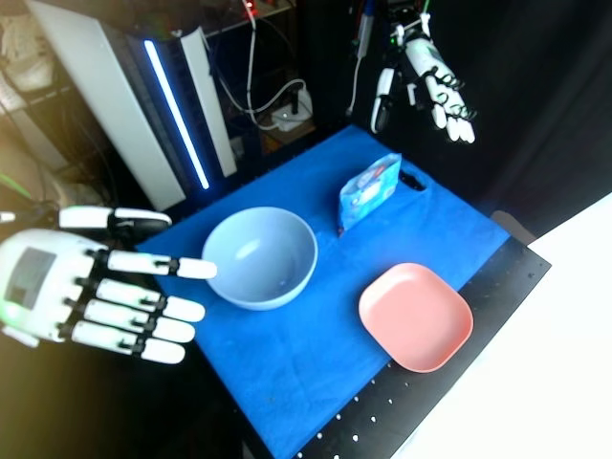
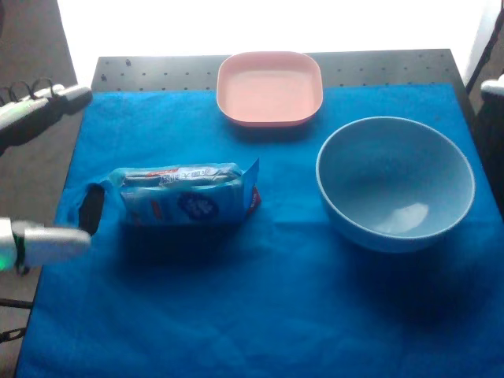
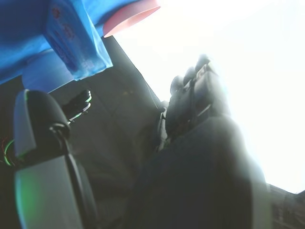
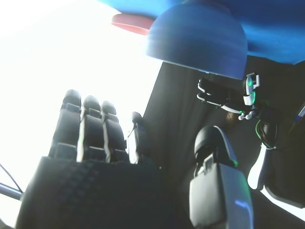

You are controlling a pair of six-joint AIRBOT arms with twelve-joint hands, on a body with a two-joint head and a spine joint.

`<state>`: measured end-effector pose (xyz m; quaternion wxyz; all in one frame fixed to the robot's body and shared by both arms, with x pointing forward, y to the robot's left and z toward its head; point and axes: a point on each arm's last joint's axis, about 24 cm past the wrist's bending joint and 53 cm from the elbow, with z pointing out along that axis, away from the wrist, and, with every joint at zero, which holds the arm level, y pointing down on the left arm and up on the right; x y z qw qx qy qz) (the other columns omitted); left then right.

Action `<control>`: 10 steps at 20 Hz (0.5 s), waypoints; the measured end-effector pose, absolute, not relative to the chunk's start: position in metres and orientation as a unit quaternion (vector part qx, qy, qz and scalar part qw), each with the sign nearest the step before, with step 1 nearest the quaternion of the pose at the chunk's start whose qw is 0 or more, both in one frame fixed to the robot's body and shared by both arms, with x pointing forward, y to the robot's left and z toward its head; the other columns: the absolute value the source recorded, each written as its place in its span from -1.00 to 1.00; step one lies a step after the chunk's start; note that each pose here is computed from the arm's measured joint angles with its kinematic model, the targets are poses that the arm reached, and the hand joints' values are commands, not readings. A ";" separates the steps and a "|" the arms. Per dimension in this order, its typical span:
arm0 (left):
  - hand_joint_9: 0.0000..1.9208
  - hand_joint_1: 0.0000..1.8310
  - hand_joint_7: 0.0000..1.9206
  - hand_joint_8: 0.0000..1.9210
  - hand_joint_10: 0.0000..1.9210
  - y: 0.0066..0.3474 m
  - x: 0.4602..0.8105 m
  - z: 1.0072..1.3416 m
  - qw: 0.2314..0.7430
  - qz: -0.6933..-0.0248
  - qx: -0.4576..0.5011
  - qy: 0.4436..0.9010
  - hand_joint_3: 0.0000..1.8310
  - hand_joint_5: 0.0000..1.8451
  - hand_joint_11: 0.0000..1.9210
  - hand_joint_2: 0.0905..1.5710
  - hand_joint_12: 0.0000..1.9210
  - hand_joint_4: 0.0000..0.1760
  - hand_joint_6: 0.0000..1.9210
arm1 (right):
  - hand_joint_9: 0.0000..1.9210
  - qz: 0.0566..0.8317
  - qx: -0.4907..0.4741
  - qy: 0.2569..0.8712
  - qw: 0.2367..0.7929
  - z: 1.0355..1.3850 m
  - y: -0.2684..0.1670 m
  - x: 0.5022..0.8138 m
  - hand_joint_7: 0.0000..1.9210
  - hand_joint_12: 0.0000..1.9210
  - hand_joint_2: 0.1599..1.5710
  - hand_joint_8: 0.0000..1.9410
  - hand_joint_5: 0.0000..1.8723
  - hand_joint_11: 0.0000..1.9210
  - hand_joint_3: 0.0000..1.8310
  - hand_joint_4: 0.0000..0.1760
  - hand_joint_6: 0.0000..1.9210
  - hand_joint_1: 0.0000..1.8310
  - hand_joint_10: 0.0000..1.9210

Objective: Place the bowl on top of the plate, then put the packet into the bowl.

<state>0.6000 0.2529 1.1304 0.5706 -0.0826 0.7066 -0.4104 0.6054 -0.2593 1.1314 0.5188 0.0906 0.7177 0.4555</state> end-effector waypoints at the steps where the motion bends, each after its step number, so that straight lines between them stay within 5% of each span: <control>1: -1.00 -0.30 -1.00 -1.00 -1.00 0.253 0.600 1.130 0.570 -0.410 -0.083 0.707 -0.98 -0.90 -1.00 0.17 -1.00 0.98 -1.00 | -0.88 0.458 0.092 0.716 0.519 1.132 -0.258 0.606 -0.84 -0.69 0.25 -1.00 -0.83 -1.00 -0.99 -0.42 -1.00 -0.45 -0.99; 2: -1.00 -0.32 -0.99 -1.00 -1.00 0.253 0.600 1.130 0.570 -0.410 -0.083 0.707 -0.99 -0.89 -1.00 0.16 -1.00 0.98 -0.99 | -0.88 0.460 0.092 0.714 0.520 1.133 -0.256 0.606 -0.84 -0.69 0.26 -1.00 -0.84 -1.00 -0.99 -0.37 -1.00 -0.48 -1.00; 5: -1.00 -0.30 -1.00 -1.00 -1.00 0.253 0.600 1.128 0.568 -0.408 -0.083 0.710 -0.99 -0.90 -1.00 0.15 -1.00 0.92 -1.00 | -0.76 0.470 0.081 0.709 0.520 1.139 -0.248 0.607 -0.80 -0.29 0.18 -1.00 -0.84 -0.97 -1.00 -0.77 -1.00 -0.36 -0.99; 6: -1.00 -0.31 -0.98 -0.99 -1.00 0.253 0.600 1.128 0.568 -0.408 -0.083 0.710 -1.00 -0.90 -1.00 0.15 -1.00 0.77 -1.00 | -0.83 0.479 0.070 0.704 0.520 1.144 -0.241 0.606 -0.87 -0.41 0.14 -1.00 -0.89 -0.99 -1.00 -0.73 -1.00 -0.34 -1.00; 8: -1.00 -0.32 -0.99 -1.00 -1.00 0.253 0.600 1.128 0.568 -0.408 -0.083 0.710 -1.00 -0.91 -1.00 0.15 -1.00 0.83 -1.00 | -0.95 0.500 0.048 0.693 0.517 1.153 -0.223 0.604 -0.95 -0.88 -0.02 -0.99 -0.96 -1.00 -1.00 -0.62 -1.00 -0.20 -1.00; 9: -1.00 -0.32 -0.98 -1.00 -1.00 0.253 0.600 1.128 0.568 -0.408 -0.083 0.710 -1.00 -0.91 -1.00 0.15 -1.00 0.84 -1.00 | -0.90 0.512 0.030 0.689 0.512 1.156 -0.210 0.601 -0.93 -0.76 -0.06 -0.99 -0.99 -0.96 -1.00 0.15 -1.00 -0.31 -1.00; 10: -1.00 -0.28 -0.97 -0.99 -1.00 0.252 0.600 1.127 0.566 -0.409 -0.084 0.711 -1.00 -0.90 -1.00 0.14 -1.00 0.91 -1.00 | -0.97 0.522 0.003 0.691 0.500 1.156 -0.188 0.599 -0.97 -0.94 -0.06 -0.99 -0.98 -0.94 -1.00 0.65 -0.99 -0.29 -0.98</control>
